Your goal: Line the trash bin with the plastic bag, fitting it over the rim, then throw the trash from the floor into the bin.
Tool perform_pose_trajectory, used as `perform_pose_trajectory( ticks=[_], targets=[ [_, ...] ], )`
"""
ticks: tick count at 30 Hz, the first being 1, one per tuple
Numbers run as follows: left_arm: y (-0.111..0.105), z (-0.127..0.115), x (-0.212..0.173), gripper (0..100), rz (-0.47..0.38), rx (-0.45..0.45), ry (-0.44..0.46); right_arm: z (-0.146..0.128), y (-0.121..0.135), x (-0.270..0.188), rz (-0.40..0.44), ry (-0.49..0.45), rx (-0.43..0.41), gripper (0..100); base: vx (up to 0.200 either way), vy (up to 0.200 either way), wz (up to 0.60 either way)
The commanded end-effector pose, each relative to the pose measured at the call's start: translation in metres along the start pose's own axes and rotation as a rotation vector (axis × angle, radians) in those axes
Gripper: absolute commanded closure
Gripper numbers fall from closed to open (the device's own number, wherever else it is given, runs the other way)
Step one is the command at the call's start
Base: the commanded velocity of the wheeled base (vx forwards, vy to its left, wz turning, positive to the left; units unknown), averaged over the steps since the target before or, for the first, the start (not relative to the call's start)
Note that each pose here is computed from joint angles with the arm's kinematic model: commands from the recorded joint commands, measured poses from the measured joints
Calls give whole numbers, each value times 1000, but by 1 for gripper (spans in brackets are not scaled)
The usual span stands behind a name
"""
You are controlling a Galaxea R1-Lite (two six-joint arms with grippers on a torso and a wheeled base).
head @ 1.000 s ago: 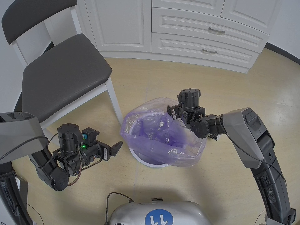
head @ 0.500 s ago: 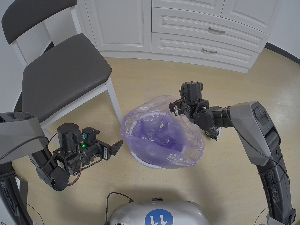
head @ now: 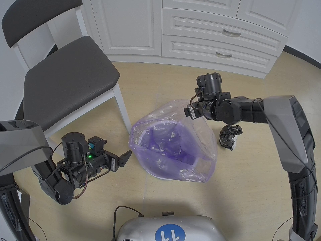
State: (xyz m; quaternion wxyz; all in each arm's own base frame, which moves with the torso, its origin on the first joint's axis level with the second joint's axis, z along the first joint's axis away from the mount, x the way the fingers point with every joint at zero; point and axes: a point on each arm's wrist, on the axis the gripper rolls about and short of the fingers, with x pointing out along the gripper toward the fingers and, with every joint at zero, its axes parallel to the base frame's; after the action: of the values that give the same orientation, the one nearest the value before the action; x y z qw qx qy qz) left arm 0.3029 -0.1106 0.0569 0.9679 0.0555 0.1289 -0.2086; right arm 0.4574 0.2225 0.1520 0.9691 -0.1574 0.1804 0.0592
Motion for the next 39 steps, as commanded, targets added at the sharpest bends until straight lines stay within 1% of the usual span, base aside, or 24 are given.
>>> perform_pose_trajectory(
  ticks=[1,3,4,8,11,14,15,16,17,18,20,22,25,29,33,39],
  targets=[
    [0,-1,0,0,0,0,4,29,-20,-44,39,34,-13,0,0,0,0],
    [0,-1,-1,0,0,1,4,28,-21,-47,46,52,-20,0,0,0,0],
    [0,-1,-1,0,0,0,4,28,-23,-53,60,76,-27,0,0,0,0],
    [0,0,-1,0,0,0,1,31,-16,-58,75,71,-10,0,0,0,0],
    [0,0,-2,0,0,0,1,34,-10,-66,86,64,-14,0,0,0,0],
    [0,0,-2,0,1,1,1,25,15,-89,125,100,-79,0,0,0,0],
    [0,0,-2,0,0,1,1,25,17,-90,126,101,-84,0,0,0,0],
    [0,1,-2,0,1,1,-1,13,31,-99,128,139,-147,0,0,0,0],
    [0,1,-2,0,1,1,-1,5,36,-103,115,162,-192,0,0,0,0],
    [0,1,-2,0,1,1,-1,-5,40,-104,82,192,-254,0,0,0,0],
    [0,0,-3,0,1,1,1,-15,43,-102,24,223,-344,0,0,0,0],
    [-1,1,-3,0,0,2,-1,-21,46,-98,-7,232,-387,0,0,0,0],
    [-1,1,-3,0,0,2,-1,-25,52,-95,-12,240,-406,0,0,0,0],
    [-1,1,-3,0,0,2,-1,-26,53,-94,-11,244,-413,0,0,0,0],
    [-1,1,-3,0,0,2,-1,-34,63,-90,6,256,-429,0,0,0,0],
    [0,1,-3,0,2,1,-2,-40,65,-82,2,273,-433,0,0,0,0]
  ],
)
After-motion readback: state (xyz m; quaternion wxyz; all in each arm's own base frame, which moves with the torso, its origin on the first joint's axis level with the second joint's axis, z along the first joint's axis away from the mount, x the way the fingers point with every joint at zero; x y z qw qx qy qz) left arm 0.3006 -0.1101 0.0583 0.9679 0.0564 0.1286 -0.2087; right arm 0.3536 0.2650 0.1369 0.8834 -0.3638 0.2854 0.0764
